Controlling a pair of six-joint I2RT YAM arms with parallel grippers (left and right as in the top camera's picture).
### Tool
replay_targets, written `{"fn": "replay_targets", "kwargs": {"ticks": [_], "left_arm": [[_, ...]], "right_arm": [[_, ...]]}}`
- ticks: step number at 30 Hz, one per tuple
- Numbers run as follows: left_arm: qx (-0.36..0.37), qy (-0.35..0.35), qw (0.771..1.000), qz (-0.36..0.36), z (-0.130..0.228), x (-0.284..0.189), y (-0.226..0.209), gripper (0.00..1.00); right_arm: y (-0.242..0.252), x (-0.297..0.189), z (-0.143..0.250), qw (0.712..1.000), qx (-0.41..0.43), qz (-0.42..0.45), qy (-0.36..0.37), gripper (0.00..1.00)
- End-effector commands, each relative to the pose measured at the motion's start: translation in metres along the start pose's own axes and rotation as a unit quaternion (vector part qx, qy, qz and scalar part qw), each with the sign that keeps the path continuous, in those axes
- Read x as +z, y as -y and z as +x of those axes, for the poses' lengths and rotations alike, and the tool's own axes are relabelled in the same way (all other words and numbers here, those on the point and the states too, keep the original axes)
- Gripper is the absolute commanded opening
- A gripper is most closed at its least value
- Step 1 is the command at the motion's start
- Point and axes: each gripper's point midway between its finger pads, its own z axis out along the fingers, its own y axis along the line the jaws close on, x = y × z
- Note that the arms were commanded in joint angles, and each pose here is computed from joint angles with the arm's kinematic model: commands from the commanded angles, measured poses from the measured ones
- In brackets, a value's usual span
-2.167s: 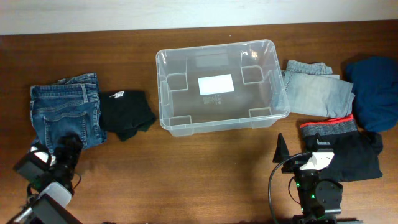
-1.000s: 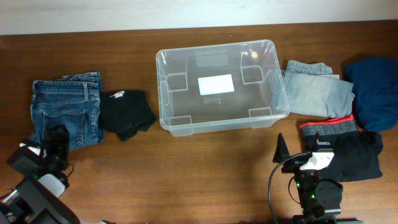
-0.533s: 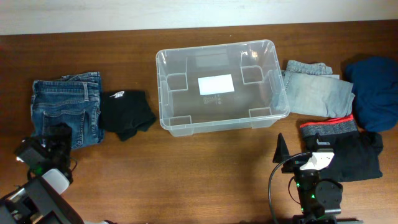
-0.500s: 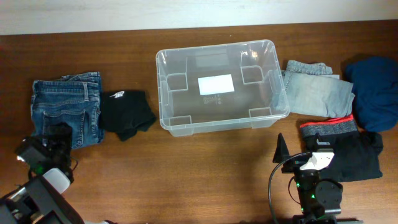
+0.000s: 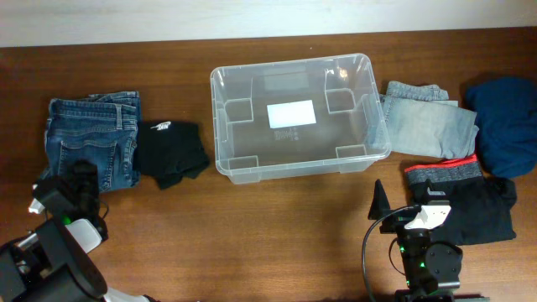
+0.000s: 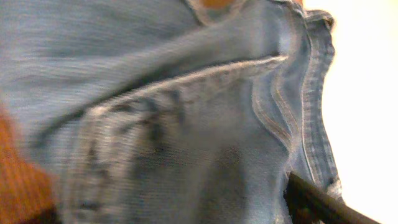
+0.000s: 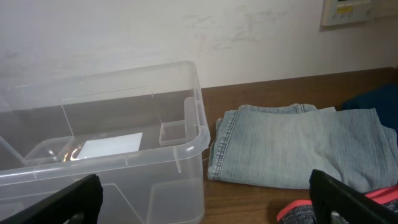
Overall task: Pack container
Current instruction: 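Lower the left gripper and pinch the dark blue jeans' edge, then lift the dark blue jeans with the left gripper toward the bin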
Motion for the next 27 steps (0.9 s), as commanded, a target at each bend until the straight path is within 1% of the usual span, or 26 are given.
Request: {"fn": "replay_targets", "kwargs": {"ticks": [1, 3, 4, 5, 6, 7, 9, 10, 12, 14, 16, 18, 19, 22, 27], "left_arm": [[-0.061, -0.131, 0.978, -0.151, 0.091, -0.008, -0.107, 0.62], [-0.061, -0.131, 0.978, -0.151, 0.091, -0.008, -0.107, 0.32], [-0.061, -0.131, 0.978, -0.151, 0.091, -0.008, -0.107, 0.23], [-0.061, -0.131, 0.978, -0.151, 0.091, -0.008, -0.107, 0.16], [-0.061, -0.131, 0.978, -0.151, 0.091, -0.008, -0.107, 0.13], [-0.061, -0.131, 0.978, -0.150, 0.092, -0.008, -0.107, 0.12], [-0.062, -0.135, 0.979, -0.143, 0.092, -0.007, -0.104, 0.03], [-0.062, -0.139, 0.979, -0.134, 0.093, -0.006, -0.100, 0.01], [-0.063, -0.151, 0.982, -0.099, 0.094, -0.004, -0.085, 0.00], [-0.064, -0.173, 0.982, -0.041, 0.096, -0.002, -0.062, 0.00], [-0.059, -0.197, 0.978, 0.027, 0.096, -0.005, -0.033, 0.01], [-0.072, -0.209, 0.973, 0.073, 0.092, -0.011, -0.010, 0.01], [-0.081, -0.212, 0.970, 0.082, 0.090, -0.014, -0.004, 0.01], [-0.076, -0.211, 0.969, 0.108, 0.082, -0.025, 0.015, 0.00], [-0.053, -0.191, 0.974, 0.113, 0.068, -0.047, 0.035, 0.00]], "right_arm": [[0.001, 0.000, 0.002, 1.000, -0.004, 0.002, -0.002, 0.99], [0.001, 0.000, 0.002, 1.000, -0.003, 0.002, -0.002, 0.98], [0.001, 0.000, 0.002, 1.000, -0.004, 0.002, -0.002, 0.98], [0.001, 0.000, 0.002, 1.000, -0.003, 0.002, -0.002, 0.98], [0.001, 0.000, 0.002, 1.000, -0.004, 0.002, -0.002, 0.98], [0.001, 0.000, 0.002, 1.000, -0.004, 0.002, -0.002, 0.98], [0.001, 0.000, 0.002, 1.000, -0.003, 0.002, -0.002, 0.98], [0.001, 0.000, 0.002, 1.000, -0.004, 0.002, -0.002, 0.98], [0.001, 0.000, 0.002, 1.000, -0.004, 0.002, -0.002, 0.98], [0.001, 0.000, 0.002, 1.000, -0.003, 0.002, -0.002, 0.98], [0.001, 0.000, 0.002, 1.000, -0.004, 0.002, -0.002, 0.98], [0.001, 0.000, 0.002, 1.000, -0.003, 0.002, -0.002, 0.98], [0.001, 0.000, 0.002, 1.000, -0.003, 0.002, -0.002, 0.98], [0.001, 0.000, 0.002, 1.000, -0.004, 0.002, -0.002, 0.98], [0.001, 0.000, 0.002, 1.000, -0.004, 0.002, -0.002, 0.99]]}}
